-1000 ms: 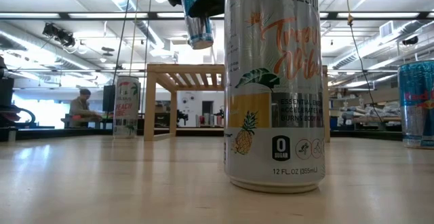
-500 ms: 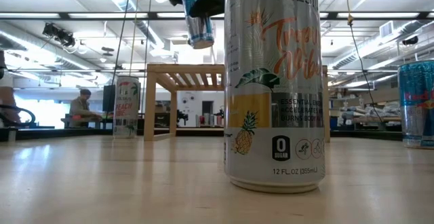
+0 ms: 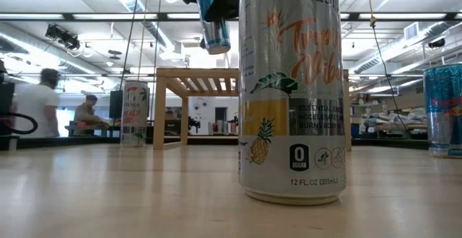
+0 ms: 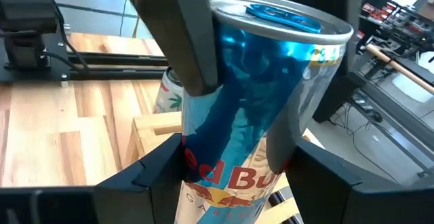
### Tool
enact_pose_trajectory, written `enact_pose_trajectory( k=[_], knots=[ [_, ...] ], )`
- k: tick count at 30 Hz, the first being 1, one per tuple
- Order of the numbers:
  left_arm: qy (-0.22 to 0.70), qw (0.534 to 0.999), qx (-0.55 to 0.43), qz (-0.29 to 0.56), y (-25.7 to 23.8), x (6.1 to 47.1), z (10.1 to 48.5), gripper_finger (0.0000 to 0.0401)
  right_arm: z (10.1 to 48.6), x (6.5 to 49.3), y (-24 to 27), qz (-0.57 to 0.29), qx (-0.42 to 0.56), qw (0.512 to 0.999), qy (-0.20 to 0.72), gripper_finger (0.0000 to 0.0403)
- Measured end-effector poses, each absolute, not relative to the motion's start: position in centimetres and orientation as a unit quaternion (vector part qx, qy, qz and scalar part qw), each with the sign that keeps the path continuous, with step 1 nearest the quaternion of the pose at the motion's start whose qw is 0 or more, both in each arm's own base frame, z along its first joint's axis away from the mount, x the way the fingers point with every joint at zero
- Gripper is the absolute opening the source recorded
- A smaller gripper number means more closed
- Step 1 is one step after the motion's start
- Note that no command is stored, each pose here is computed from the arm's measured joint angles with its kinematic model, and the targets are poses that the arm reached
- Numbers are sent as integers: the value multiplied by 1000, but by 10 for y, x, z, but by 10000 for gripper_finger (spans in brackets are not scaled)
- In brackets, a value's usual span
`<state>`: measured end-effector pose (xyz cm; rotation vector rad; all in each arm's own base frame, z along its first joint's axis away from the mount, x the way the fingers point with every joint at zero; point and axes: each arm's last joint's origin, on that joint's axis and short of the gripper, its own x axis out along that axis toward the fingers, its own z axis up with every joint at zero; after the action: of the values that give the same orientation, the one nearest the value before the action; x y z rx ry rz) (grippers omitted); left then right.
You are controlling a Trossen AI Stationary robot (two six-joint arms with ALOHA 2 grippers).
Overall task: Place canned beverage on shelf
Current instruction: Put the left blue soda can on the shelf
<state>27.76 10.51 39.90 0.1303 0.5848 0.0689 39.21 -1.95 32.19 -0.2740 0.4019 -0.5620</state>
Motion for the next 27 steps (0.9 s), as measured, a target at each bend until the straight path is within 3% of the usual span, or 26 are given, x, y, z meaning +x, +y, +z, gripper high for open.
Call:
enact_pose_trajectory(
  k=[7,27],
  knots=[
    [285,956,68,35,106,278,400,352,322,391,-20,-301,-123,926,192,229],
    [244,964,68,79,110,282,408,355,321,382,-27,-472,-68,863,168,229]
  ],
)
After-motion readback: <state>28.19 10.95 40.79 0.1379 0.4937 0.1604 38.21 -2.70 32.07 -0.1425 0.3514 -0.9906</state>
